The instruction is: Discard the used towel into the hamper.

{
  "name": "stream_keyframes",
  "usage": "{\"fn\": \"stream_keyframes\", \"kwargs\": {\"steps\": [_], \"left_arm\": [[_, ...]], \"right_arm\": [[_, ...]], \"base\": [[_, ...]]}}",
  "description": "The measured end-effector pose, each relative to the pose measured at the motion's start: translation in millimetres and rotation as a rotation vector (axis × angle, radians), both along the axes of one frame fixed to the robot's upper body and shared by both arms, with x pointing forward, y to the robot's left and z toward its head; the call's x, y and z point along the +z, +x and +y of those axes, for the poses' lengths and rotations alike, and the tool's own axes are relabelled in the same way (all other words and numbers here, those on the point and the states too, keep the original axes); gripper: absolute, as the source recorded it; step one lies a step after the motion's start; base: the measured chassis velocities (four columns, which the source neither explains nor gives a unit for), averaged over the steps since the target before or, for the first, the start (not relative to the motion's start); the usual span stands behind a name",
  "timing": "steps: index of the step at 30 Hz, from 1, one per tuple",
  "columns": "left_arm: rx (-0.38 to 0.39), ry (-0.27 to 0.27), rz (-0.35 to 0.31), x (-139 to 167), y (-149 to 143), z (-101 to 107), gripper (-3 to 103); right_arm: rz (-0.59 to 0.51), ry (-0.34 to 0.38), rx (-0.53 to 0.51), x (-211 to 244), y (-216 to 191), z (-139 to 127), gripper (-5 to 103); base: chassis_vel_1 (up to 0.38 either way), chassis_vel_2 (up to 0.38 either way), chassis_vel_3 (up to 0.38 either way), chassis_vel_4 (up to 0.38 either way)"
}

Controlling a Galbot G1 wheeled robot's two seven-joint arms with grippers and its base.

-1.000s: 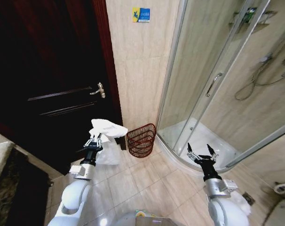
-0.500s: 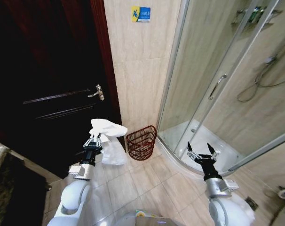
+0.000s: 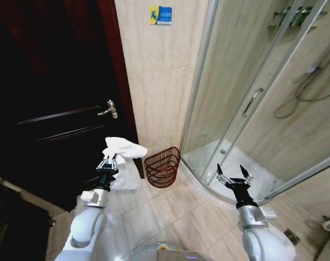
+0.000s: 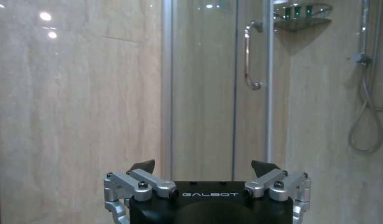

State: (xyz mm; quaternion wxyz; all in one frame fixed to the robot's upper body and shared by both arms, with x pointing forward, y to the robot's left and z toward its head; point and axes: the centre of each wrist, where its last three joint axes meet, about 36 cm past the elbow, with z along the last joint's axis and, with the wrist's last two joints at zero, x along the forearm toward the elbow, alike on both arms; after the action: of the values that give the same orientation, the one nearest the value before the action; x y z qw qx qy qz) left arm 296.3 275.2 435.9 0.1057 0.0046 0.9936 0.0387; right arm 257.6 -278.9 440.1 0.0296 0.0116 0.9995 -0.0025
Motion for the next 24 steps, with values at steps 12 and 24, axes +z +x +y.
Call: {"fn": "stream_keyframes", "kwargs": {"steps": [12,24], "left_arm": [[0.001,0.002,-0.003,0.2,0.9,-0.2,6],[-0.005,-0.007,-0.012,1.7,3.8,-1.1,6]], "right_arm": [[0.004,0.001,0.003,-1.3,0.4,-0.1,100],[0.003,0.002,0.012,-0.8,0.2,0.6,100]], "base": [[-0.122,-0.031,-0.031,-0.118],[-0.146,-0.062,-0.055,-0.151]]}}
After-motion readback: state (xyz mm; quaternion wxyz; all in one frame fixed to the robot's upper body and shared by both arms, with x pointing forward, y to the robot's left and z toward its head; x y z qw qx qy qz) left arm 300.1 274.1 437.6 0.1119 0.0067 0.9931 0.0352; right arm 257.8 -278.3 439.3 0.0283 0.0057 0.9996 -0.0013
